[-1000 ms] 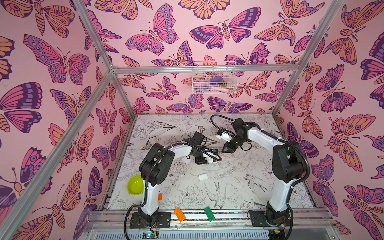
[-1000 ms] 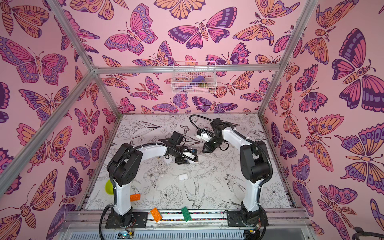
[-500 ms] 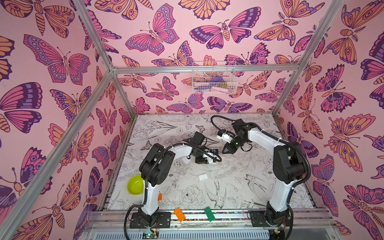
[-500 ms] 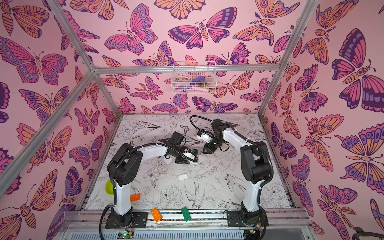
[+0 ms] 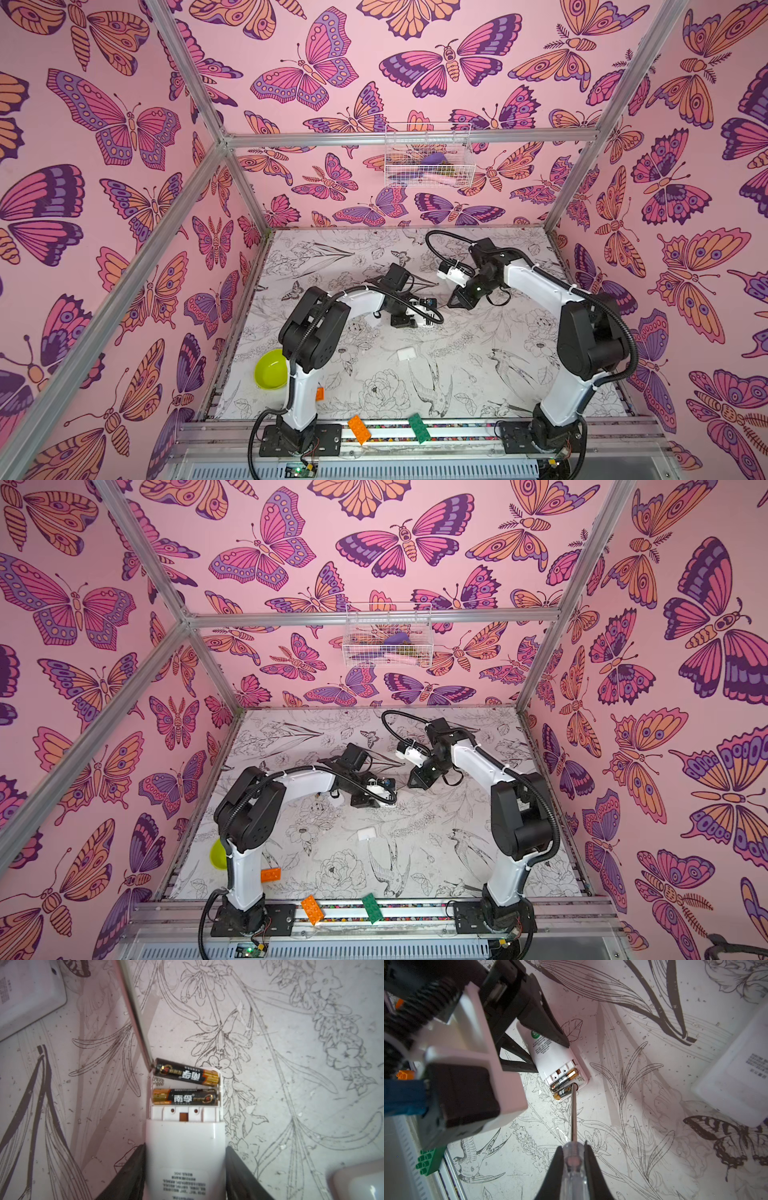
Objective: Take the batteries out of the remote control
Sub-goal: 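Pry the outer battery out of the remote with the screwdriver tip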
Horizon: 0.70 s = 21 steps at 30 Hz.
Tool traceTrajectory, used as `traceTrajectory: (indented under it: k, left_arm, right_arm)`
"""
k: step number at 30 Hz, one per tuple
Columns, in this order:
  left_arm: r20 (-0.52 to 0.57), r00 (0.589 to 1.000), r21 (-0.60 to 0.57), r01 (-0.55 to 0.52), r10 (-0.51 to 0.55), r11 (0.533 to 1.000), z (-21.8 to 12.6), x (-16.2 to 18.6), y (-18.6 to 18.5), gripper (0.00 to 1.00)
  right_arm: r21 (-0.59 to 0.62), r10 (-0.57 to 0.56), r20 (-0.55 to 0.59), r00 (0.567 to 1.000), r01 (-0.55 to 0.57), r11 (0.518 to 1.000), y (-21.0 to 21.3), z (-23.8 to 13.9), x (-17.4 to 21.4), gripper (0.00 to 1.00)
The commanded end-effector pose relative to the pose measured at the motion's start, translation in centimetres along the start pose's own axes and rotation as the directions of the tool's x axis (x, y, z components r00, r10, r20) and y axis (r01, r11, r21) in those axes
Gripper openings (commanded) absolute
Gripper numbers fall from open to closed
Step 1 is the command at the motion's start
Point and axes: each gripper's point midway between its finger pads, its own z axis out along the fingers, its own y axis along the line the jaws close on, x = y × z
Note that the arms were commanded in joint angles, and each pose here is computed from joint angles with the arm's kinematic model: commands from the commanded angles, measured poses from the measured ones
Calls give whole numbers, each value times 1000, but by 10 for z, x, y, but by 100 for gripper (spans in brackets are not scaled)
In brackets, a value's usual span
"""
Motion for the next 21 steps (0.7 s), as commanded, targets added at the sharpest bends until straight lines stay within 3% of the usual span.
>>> traceTrajectory:
  k: [1, 7, 21]
  left_arm:
    - [-45, 999, 26, 1, 1, 1000, 13, 13, -11, 53]
    - [-42, 999, 24, -1, 2, 1000, 13, 12, -11, 53]
    - [-49, 999, 14, 0, 0, 1000, 13, 12, -11, 52]
  right_arm:
    - [-1, 7, -24, 1000, -7, 1000, 12, -6, 12, 0]
    - [56, 4, -21, 1000, -3, 998, 8, -9, 19, 0]
    - [51, 17, -47, 999, -14, 999, 3, -1, 23, 0]
